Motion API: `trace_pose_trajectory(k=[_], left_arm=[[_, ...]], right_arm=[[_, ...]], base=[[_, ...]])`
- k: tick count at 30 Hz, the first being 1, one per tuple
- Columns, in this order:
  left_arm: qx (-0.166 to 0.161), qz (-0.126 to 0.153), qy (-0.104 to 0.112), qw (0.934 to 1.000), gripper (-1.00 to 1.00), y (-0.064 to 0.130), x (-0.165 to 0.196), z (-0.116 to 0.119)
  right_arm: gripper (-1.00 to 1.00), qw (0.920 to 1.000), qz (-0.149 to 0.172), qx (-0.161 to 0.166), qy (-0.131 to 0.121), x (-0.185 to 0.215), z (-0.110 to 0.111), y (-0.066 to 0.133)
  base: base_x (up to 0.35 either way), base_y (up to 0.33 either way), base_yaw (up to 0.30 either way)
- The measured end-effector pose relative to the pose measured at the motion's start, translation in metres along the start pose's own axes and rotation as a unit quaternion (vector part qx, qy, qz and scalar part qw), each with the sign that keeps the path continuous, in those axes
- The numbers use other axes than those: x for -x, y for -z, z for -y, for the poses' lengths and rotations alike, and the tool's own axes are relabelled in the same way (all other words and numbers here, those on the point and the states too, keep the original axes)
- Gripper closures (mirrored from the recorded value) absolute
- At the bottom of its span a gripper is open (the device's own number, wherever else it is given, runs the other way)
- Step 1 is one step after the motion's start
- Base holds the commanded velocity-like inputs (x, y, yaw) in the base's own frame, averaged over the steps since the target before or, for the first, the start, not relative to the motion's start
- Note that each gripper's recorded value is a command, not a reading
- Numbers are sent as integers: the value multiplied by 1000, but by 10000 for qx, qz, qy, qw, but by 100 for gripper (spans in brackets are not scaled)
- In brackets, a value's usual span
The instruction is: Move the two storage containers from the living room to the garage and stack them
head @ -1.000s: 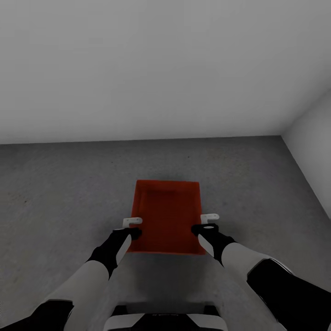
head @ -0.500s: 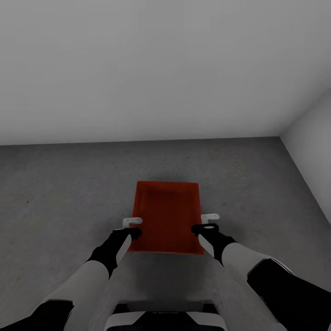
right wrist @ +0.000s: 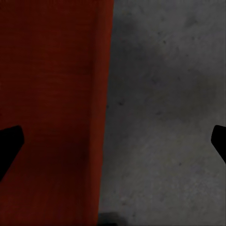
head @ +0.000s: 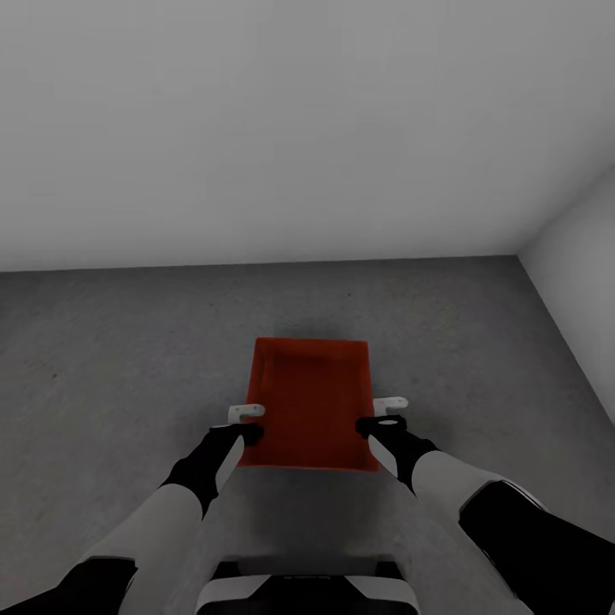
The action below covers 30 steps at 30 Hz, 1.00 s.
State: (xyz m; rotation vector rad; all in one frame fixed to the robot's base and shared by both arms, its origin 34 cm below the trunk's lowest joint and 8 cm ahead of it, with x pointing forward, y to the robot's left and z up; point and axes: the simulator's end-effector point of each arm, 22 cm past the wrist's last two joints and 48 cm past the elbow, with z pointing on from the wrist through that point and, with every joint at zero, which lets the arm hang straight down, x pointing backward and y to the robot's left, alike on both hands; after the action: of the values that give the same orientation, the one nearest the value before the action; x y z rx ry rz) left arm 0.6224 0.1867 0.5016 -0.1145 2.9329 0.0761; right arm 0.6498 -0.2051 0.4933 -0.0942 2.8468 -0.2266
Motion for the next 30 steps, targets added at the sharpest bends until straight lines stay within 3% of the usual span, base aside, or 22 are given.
trace_pose_trajectory(k=[30], left_arm=[[-5,6,4,10000,-100,32,1,-2]], right_arm=[[-100,10000,1,5,-7,3,4,31]], base=[[3,0,0]])
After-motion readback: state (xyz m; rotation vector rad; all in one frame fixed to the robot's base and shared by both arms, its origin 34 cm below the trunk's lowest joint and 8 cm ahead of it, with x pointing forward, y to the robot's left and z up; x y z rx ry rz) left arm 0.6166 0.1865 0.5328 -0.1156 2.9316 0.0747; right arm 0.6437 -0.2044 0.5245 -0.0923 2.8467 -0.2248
